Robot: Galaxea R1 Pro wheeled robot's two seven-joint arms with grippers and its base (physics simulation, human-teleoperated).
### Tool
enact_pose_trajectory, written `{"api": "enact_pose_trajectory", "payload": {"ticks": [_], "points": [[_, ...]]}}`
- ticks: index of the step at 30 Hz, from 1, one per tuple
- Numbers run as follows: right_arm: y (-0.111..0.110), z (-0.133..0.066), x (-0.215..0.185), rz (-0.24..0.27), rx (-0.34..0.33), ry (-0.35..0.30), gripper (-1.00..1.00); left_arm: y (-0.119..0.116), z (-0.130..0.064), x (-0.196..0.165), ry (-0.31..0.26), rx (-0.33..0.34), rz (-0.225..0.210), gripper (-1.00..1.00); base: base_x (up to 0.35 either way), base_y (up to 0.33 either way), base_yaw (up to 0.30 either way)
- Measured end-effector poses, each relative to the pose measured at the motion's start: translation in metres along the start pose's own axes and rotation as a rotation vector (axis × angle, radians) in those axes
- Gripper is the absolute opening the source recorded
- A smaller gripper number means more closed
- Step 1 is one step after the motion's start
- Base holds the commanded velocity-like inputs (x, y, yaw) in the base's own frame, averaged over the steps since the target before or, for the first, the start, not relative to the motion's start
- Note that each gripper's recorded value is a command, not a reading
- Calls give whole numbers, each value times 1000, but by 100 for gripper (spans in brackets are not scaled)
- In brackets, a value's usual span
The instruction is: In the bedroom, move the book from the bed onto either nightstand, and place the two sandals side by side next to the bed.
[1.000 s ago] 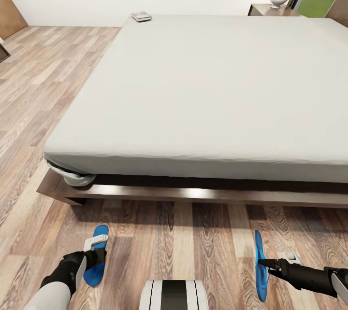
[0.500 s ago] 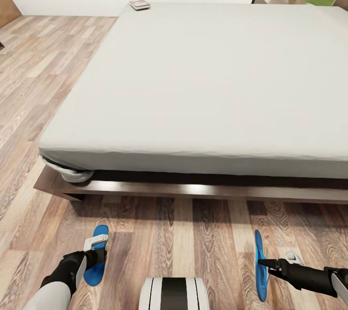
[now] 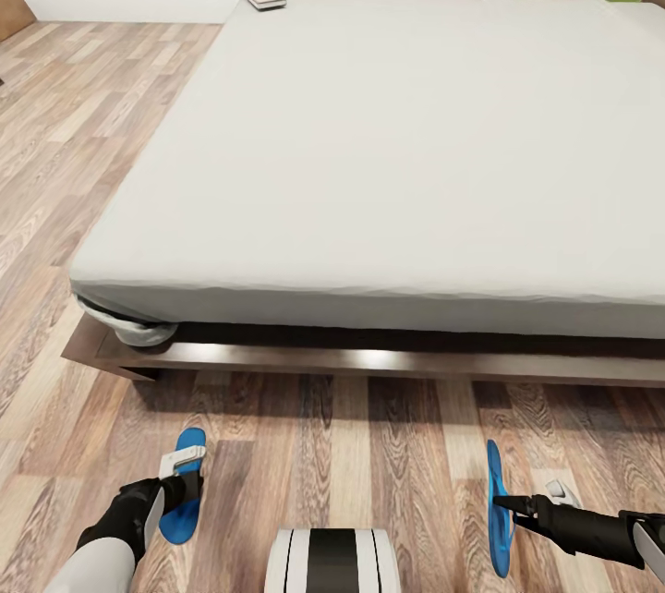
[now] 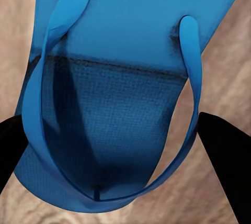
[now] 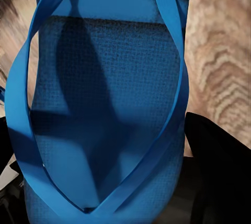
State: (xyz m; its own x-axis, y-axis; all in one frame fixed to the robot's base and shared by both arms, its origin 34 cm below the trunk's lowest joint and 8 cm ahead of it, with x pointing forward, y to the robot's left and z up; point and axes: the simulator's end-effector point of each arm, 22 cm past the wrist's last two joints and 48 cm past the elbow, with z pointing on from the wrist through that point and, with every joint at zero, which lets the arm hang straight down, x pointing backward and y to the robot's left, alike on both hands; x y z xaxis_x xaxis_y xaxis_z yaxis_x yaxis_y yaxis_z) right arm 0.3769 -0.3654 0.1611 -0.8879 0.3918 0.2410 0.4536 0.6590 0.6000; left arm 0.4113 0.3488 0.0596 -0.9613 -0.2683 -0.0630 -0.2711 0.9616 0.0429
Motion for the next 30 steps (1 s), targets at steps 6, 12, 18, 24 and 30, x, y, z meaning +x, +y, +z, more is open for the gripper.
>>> {"api": "enact_pose_trajectory", "payload": {"ticks": [6, 12, 18, 24, 30], "points": [[0, 0, 0, 0, 0, 0, -100, 0, 0, 0, 0, 0, 1, -100, 0, 0, 0], [0, 0, 0, 0, 0, 0, -100, 0, 0, 0, 0, 0, 0, -100, 0, 0, 0], [1, -1, -1, -3, -1, -2, -100, -1, 0, 2, 4, 0, 8, -100, 0, 0, 0], [1, -1, -1, -3, -1, -2, -100, -1, 0, 2, 3, 0, 8, -100, 0, 0, 0], [1, -1, -1, -3, -1, -2, -100, -1, 0, 2, 4, 0, 8, -100, 0, 0, 0]]}}
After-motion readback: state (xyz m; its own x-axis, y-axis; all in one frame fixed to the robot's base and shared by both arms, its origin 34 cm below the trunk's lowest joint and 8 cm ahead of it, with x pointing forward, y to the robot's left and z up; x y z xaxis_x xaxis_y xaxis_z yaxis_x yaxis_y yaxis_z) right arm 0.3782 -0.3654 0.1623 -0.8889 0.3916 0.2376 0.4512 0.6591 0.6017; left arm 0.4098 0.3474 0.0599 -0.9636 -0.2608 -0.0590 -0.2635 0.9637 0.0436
